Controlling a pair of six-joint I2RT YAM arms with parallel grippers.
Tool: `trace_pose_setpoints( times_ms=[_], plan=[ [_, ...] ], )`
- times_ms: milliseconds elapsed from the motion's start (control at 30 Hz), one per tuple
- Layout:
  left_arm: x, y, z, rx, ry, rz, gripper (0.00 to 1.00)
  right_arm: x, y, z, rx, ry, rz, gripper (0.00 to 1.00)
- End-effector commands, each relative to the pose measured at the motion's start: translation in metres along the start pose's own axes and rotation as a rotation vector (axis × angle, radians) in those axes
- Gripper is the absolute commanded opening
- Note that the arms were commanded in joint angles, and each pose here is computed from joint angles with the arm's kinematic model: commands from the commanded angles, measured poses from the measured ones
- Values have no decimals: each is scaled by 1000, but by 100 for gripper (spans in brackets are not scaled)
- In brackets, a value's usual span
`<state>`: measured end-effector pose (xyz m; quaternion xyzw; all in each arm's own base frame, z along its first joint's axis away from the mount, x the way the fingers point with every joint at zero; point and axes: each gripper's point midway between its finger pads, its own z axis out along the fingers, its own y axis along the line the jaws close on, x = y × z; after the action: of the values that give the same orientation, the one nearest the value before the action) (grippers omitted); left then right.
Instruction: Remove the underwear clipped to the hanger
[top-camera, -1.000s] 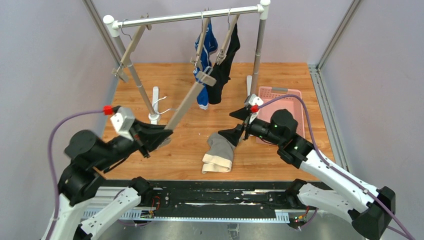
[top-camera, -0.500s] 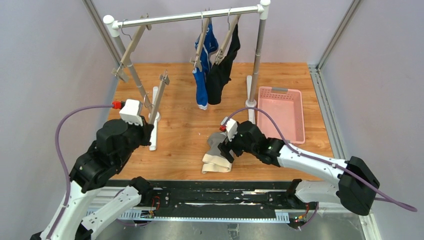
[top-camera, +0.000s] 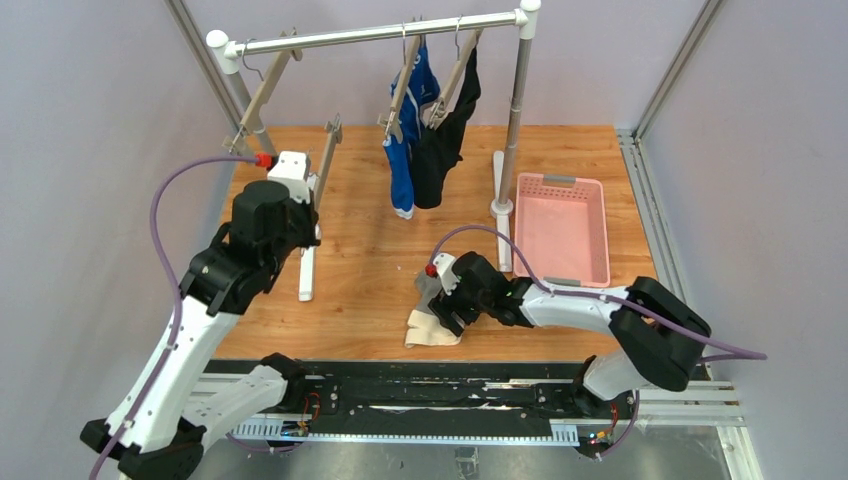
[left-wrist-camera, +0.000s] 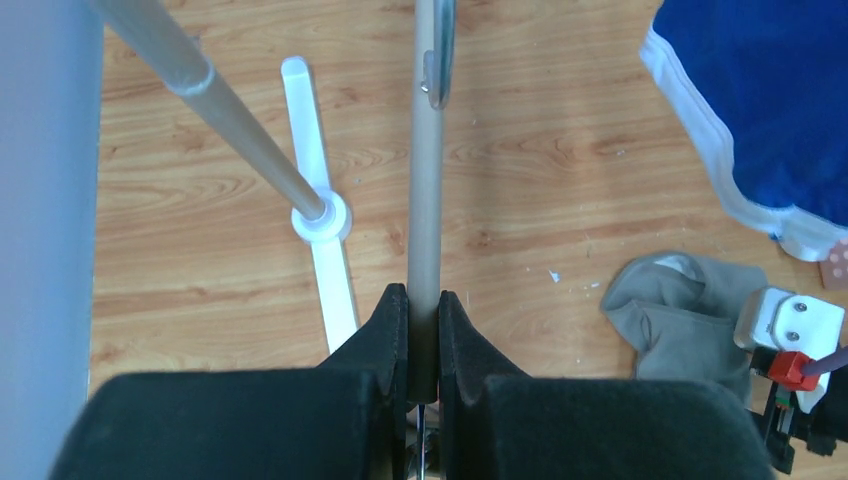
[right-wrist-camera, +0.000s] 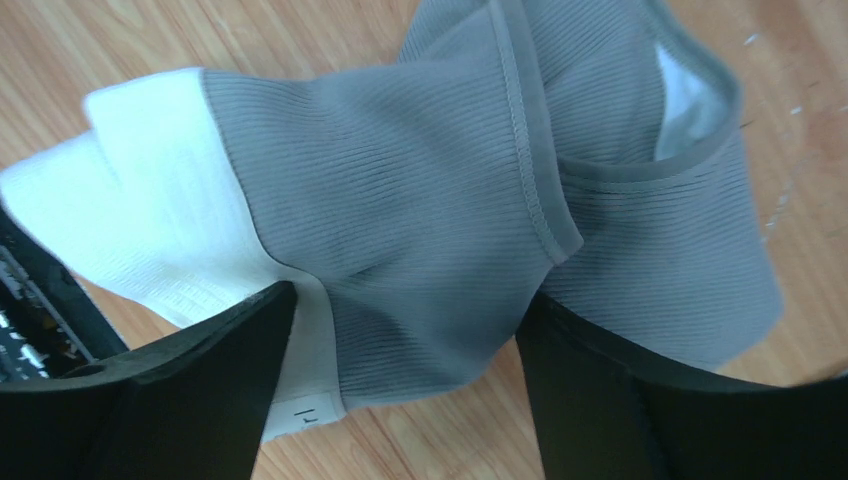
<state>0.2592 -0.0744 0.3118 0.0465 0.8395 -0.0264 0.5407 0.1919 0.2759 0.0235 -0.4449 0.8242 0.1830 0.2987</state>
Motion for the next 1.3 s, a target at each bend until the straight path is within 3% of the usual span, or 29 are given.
trace_pose_setpoints(
  times_ms=[0, 33, 67, 100, 133, 300, 600, 833, 1100, 1267],
  plan=[
    [-47, -12, 12, 70, -97, -7, 0, -5, 0, 9, 27, 30, 40, 58],
    [-55, -13, 13, 72, -104, 0, 0, -3, -2, 10, 35, 47, 42, 47],
    [-60, -16, 15, 82, -106, 7, 0, 0, -3, 10, 43, 66, 41, 20],
    [-65, -19, 18, 91, -104, 13, 0, 0, -5, 9, 55, 72, 43, 5],
    [-70, -21, 19, 96, -108, 20, 0, -1, -7, 6, 66, 75, 43, 1],
    [-94, -17, 19, 91, -130, 41, 0, -26, -28, -32, 200, -16, 58, 0],
    [-127, -10, 23, 93, -178, 37, 0, -97, -95, -154, 612, -310, 81, 1],
    [-153, -2, 24, 84, -234, 18, 0, -109, -157, -230, 922, -402, 178, 0],
    [-189, 6, 18, 90, -305, 1, 0, -93, -230, -270, 1030, -480, 372, 1],
    [-198, 11, 18, 77, -324, 0, 0, -80, -256, -261, 1012, -471, 432, 0]
  ],
)
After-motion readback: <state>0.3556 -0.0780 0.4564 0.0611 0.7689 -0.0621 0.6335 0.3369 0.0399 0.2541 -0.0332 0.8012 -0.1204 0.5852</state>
